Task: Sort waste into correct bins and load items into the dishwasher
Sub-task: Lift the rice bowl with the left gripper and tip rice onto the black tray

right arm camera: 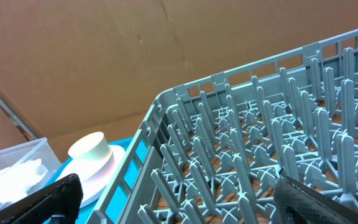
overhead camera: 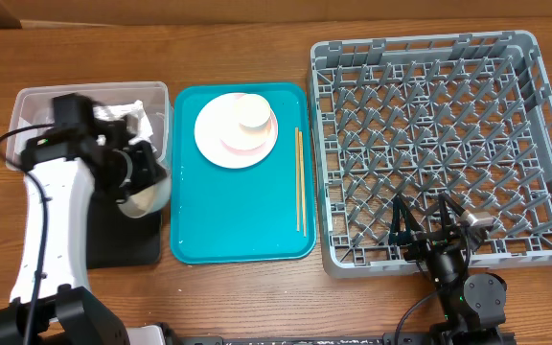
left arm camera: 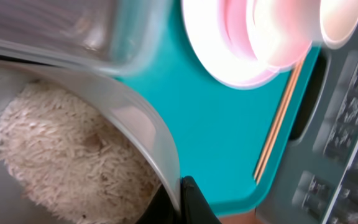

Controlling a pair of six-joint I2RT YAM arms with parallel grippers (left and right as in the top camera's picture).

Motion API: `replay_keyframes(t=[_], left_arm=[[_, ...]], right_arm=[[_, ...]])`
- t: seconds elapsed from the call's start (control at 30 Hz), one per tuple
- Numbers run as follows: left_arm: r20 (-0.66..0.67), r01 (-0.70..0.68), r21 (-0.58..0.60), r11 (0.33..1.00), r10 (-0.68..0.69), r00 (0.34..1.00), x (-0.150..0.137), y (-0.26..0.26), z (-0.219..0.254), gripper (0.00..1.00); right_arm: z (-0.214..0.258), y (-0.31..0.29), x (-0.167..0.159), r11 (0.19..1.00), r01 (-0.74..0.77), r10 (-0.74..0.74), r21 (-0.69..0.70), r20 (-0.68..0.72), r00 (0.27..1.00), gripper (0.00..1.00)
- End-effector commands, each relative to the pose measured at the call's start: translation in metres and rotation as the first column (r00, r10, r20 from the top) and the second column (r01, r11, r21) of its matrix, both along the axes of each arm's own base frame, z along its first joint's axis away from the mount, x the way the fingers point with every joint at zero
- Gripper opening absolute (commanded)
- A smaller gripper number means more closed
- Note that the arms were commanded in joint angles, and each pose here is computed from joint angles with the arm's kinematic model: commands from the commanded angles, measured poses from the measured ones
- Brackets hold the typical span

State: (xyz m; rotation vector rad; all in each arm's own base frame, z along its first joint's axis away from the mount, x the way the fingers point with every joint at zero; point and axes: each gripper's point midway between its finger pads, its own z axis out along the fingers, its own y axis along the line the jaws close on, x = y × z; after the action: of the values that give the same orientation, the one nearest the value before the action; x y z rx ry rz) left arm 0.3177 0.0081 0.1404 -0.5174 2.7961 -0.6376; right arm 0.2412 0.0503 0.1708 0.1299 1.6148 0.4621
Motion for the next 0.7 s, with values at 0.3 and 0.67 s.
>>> replay_keyframes(t=[0.3,0.67], left_arm=[[0.170,-0.212,-0.335,0.918,0.280,0.945,-0.007,0.062,-0.016,0.04],[0.403,-0.162,-0.600,0.784,0.471,0.785,-0.029,0.105,0.009,0.04]], right_arm=[[-0.001,-0.002,0.000,1.000,0.009,-0.009,0.000,0.006,1.000,1.00],[-0.001,-0.002,0.000,1.000,0.009,-0.009,0.000,0.006,1.000,1.00]])
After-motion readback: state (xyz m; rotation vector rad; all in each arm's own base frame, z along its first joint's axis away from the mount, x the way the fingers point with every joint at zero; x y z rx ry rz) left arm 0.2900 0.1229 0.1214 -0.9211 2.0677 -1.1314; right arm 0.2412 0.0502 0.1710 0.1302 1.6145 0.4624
